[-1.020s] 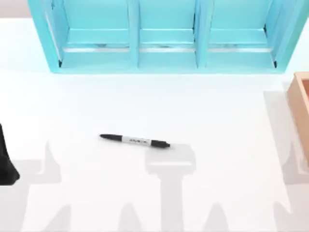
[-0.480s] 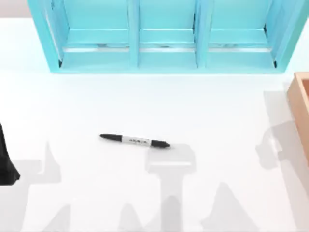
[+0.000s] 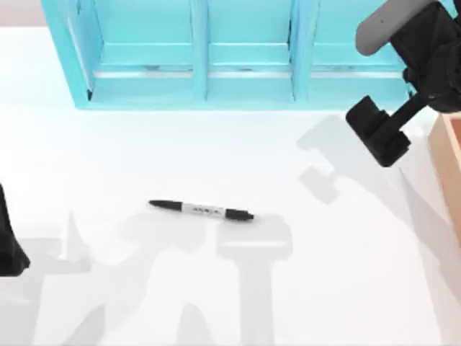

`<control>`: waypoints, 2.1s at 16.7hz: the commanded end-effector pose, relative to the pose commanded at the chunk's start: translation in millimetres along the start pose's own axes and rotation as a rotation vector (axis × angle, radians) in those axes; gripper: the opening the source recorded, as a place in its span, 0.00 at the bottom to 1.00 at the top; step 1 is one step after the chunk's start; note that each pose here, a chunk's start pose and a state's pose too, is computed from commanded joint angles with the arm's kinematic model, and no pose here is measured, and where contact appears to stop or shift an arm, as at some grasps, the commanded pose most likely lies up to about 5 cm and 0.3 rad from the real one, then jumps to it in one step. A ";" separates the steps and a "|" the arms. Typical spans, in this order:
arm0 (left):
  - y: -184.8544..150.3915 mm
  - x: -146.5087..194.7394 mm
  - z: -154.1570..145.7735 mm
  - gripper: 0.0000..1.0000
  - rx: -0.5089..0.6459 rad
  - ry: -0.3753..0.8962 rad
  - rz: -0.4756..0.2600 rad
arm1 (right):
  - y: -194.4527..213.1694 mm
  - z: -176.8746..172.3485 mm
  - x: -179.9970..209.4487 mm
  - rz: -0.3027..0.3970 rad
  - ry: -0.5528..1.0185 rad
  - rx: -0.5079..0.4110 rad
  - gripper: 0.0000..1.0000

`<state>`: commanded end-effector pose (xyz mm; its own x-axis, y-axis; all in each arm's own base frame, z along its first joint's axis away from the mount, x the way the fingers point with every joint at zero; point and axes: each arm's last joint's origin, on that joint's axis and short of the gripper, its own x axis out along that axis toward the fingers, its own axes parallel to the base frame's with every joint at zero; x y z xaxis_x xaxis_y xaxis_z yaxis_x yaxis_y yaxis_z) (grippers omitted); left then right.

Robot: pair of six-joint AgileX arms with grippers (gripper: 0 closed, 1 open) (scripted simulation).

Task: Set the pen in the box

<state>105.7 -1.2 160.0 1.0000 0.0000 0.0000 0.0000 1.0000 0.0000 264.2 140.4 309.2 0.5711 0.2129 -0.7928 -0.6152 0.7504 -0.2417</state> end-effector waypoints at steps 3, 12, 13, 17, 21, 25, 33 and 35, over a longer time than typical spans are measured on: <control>0.0 0.0 0.0 1.00 0.000 0.000 0.000 | 25.5 53.6 40.5 0.081 0.121 -0.162 1.00; 0.0 0.0 0.0 1.00 0.000 0.000 0.000 | 142.5 110.2 161.9 0.250 0.401 -0.566 1.00; 0.0 0.0 0.0 1.00 0.000 0.000 0.000 | 151.7 109.6 169.8 0.260 0.420 -0.593 1.00; 0.0 0.0 0.0 1.00 0.000 0.000 0.000 | 168.0 107.2 183.3 0.279 0.453 -0.639 1.00; 0.0 0.0 0.0 1.00 0.000 0.000 0.000 | 165.8 106.9 184.4 0.278 0.455 -0.633 1.00; 0.0 0.0 0.0 1.00 0.000 0.000 0.000 | 170.1 96.6 205.7 0.280 0.458 -0.640 1.00; 0.0 0.0 0.0 1.00 0.000 0.000 0.000 | 179.0 58.5 270.0 0.279 0.453 -0.639 1.00; 0.0 0.0 0.0 1.00 0.000 0.000 0.000 | 179.0 58.5 270.0 0.279 0.453 -0.639 1.00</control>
<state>105.7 -1.2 160.0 1.0000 0.0000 0.0000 0.0000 1.0000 0.0000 340.1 368.8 84.6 0.1621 -0.0372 -0.9861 -0.9698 0.1784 -0.1661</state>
